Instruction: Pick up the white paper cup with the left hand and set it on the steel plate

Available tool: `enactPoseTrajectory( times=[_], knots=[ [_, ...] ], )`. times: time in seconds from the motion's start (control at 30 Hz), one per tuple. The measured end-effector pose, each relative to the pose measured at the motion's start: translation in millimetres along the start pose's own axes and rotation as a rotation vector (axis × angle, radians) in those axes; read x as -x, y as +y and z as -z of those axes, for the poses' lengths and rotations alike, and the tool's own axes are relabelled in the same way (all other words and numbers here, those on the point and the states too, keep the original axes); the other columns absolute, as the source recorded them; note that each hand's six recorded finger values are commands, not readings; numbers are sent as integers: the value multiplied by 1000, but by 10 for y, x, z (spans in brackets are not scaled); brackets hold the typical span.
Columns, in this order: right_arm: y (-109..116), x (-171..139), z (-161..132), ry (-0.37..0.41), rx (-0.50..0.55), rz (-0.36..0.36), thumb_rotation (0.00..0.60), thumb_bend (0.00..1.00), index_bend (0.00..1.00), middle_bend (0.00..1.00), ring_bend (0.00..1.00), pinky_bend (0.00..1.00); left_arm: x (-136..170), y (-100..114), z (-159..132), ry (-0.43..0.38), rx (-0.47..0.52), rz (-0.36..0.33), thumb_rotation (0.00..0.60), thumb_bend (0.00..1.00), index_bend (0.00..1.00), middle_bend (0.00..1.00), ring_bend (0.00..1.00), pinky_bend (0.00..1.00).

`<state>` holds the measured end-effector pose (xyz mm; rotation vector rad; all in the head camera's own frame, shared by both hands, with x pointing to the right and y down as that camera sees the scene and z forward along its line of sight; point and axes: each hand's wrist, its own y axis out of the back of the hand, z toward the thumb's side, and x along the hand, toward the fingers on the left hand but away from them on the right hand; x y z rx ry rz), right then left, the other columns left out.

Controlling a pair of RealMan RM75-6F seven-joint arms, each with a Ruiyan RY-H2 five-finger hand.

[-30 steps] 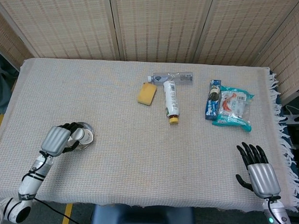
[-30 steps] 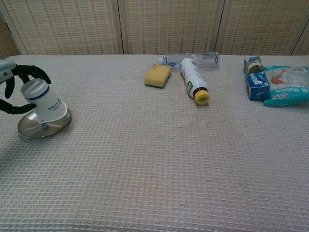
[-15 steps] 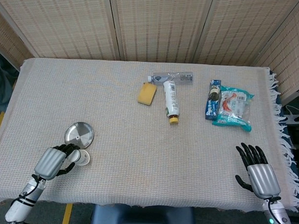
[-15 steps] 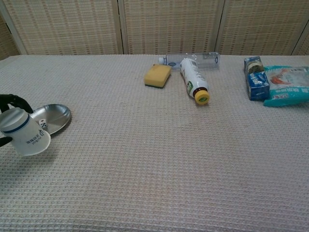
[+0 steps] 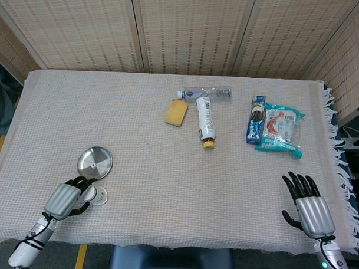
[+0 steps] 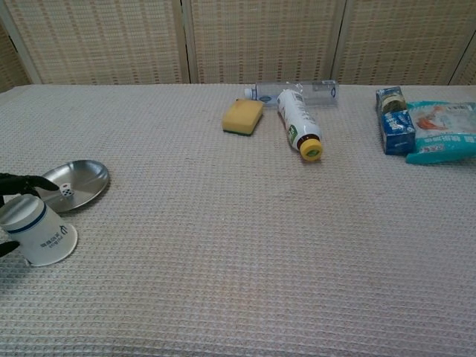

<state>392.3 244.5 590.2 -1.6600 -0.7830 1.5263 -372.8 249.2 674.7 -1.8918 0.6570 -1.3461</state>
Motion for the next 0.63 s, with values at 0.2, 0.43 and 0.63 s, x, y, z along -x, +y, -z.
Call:
enactPoseTrajectory(
  times=[0.2,0.43,0.63],
  knots=[
    [14,-17,-8,0,1,6,553,176,0,0,0,0,172,239,25,-18,33,-106,600,309,0,0,0,135],
    [76,-58,-6,1,5,32,552,176,0,0,0,0,575,494,219,51,26,-234,600,305,0,0,0,98],
    [120,-84,13,-3,2,57,551,175,0,0,0,0,861,664,459,187,-40,-305,600,308,0,0,0,89]
  ],
)
